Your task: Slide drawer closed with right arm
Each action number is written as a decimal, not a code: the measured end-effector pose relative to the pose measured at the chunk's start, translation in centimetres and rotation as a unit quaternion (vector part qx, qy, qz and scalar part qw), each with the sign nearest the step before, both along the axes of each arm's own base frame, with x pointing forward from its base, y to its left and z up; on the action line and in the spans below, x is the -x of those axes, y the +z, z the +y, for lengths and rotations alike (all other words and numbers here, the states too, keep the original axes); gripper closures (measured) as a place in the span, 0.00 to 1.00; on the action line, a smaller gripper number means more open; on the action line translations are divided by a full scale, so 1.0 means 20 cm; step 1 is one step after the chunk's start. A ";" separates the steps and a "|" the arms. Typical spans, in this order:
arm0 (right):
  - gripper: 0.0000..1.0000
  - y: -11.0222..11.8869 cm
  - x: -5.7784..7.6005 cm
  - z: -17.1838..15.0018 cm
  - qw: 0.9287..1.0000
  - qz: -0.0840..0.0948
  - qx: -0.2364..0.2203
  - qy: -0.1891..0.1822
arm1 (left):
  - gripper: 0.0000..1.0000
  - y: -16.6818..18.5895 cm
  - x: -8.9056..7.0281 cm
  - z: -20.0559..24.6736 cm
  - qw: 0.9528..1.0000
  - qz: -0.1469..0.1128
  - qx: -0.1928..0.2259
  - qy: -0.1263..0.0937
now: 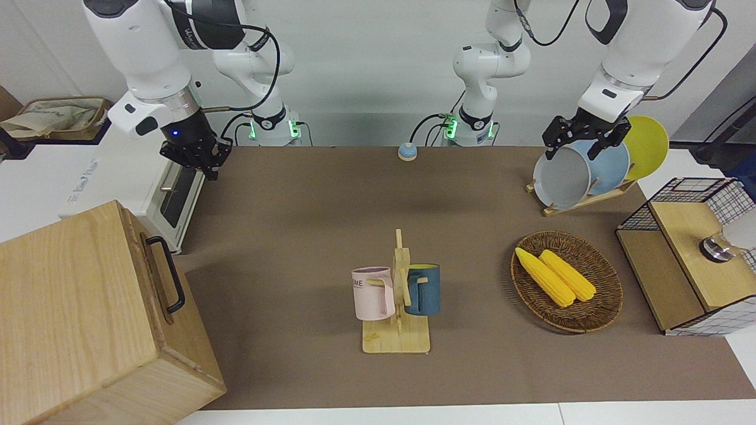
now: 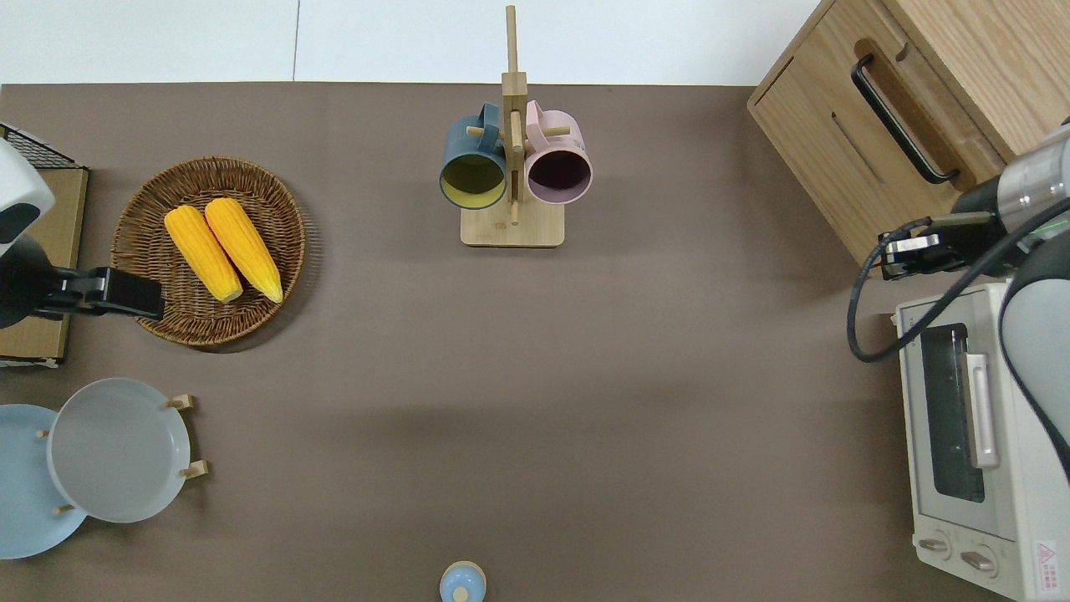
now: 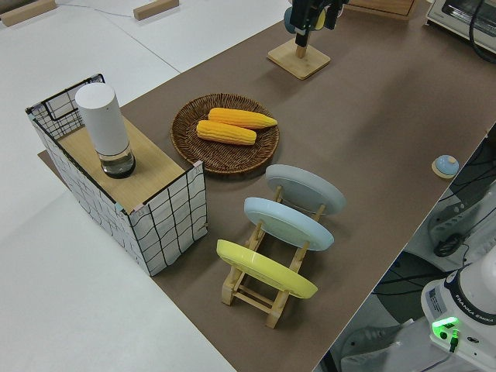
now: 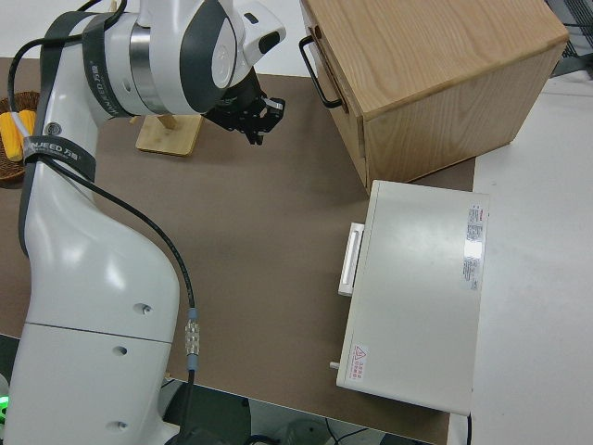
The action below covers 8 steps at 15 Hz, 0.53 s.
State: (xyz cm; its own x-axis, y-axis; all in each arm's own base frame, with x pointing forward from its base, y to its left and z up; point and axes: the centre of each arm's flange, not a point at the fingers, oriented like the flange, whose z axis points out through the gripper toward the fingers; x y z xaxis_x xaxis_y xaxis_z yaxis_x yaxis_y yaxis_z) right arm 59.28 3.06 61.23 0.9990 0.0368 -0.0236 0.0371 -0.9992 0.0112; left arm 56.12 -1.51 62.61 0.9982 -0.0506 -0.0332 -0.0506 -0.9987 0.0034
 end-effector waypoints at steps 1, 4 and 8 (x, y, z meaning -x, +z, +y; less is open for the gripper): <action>0.74 0.00 0.00 0.01 1.000 0.000 0.003 0.002 | 0.00 0.00 0.00 0.00 1.000 0.000 0.000 0.000; 0.47 0.00 0.00 0.00 1.000 0.000 0.007 0.002 | 0.00 0.00 0.00 0.00 1.000 0.000 0.000 0.000; 0.07 0.00 0.00 -0.01 1.000 0.000 0.014 0.002 | 0.00 0.00 0.00 0.00 1.000 0.000 0.000 0.000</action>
